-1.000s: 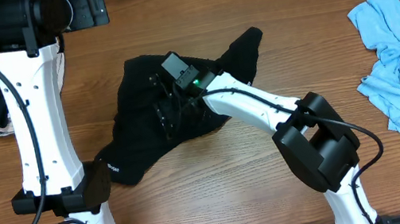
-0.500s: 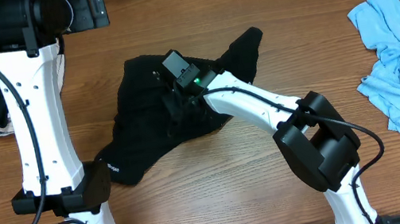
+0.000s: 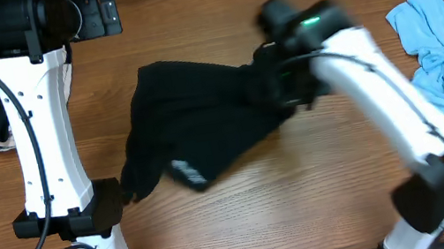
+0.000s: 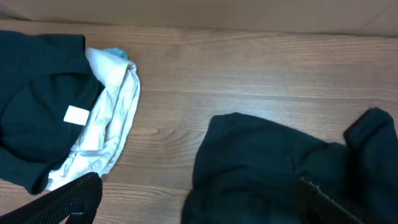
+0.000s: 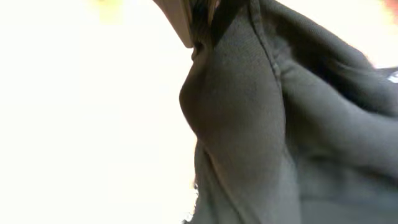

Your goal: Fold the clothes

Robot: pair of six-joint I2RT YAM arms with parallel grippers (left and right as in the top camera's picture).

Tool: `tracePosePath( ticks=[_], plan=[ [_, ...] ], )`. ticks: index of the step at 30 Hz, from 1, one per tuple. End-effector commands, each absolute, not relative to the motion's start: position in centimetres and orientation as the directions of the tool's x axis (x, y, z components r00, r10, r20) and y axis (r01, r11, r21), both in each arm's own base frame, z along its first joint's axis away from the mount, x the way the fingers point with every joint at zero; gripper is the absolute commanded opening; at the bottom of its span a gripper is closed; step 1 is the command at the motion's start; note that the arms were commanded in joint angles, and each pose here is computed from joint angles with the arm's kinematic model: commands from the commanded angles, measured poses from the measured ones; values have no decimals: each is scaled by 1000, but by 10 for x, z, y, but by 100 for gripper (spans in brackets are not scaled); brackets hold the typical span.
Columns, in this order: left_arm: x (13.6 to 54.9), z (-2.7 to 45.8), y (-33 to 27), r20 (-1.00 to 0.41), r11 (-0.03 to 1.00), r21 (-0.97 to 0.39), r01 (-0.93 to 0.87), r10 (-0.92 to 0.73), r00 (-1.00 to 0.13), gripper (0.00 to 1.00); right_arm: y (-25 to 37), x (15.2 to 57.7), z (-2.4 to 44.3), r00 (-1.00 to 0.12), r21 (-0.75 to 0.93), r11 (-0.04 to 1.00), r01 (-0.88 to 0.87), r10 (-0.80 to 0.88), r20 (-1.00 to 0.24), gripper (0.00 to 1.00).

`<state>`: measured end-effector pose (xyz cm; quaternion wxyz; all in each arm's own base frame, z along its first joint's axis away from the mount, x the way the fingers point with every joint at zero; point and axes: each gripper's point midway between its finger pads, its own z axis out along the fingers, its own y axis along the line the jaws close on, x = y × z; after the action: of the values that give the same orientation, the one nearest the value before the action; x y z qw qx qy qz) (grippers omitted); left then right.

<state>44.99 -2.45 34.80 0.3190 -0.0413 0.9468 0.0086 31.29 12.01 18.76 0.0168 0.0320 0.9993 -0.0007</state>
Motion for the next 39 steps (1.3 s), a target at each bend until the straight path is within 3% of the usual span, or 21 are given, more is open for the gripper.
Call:
tracePosePath(
  ticks=[1, 6, 14, 19, 24, 25, 26, 27, 28, 29, 30, 34, 39],
  plan=[
    [451, 341, -30, -585, 999, -19, -49, -51, -809, 100, 96, 306, 181, -988, -37, 987, 154, 154, 22, 8],
    [454, 333, -33, -568, 999, -27, -41, -49, -822, 100, 62, 291, 145, -957, -139, 957, 255, 270, 102, 7],
    [472, 275, -43, -441, 1000, -15, 1, -6, -898, 100, -5, 270, 79, -862, -213, 871, 443, 479, 165, 7],
    [500, 221, -85, -391, 963, -81, 257, 206, -897, 100, -49, 286, 61, -777, -74, 789, 611, 615, 134, 8],
    [517, 165, -103, -327, 943, -79, 323, 282, -902, 100, -64, 299, 62, -783, 124, 775, 620, 603, 150, 12],
    [519, 153, -106, -310, 941, -82, 328, 289, -906, 100, -67, 299, 62, -780, 140, 768, 624, 607, 150, 14],
    [521, 143, -109, -298, 938, -83, 337, 299, -907, 100, -68, 300, 63, -788, 161, 771, 616, 597, 152, 24],
    [522, 132, -113, -283, 935, -84, 345, 310, -908, 100, -67, 301, 64, -798, 184, 777, 602, 583, 152, 39],
    [524, 122, -115, -271, 932, -86, 352, 318, -908, 100, -64, 302, 65, -813, 208, 786, 582, 562, 152, 69],
    [524, 113, -118, -260, 929, -87, 360, 328, -908, 100, -61, 303, 65, -827, 229, 795, 563, 542, 150, 86],
    [525, 102, -121, -247, 923, -87, 375, 345, -905, 100, -60, 305, 66, -836, 242, 800, 549, 529, 147, 93],
    [526, 70, -132, -205, 906, -79, 417, 395, -896, 94, -60, 313, 66, -843, 258, 803, 537, 526, 117, 94],
    [535, 52, -132, -211, 907, -56, 417, 397, -893, 56, -53, 329, 69, -849, 338, 787, 516, 522, 80, 88]
  ],
)
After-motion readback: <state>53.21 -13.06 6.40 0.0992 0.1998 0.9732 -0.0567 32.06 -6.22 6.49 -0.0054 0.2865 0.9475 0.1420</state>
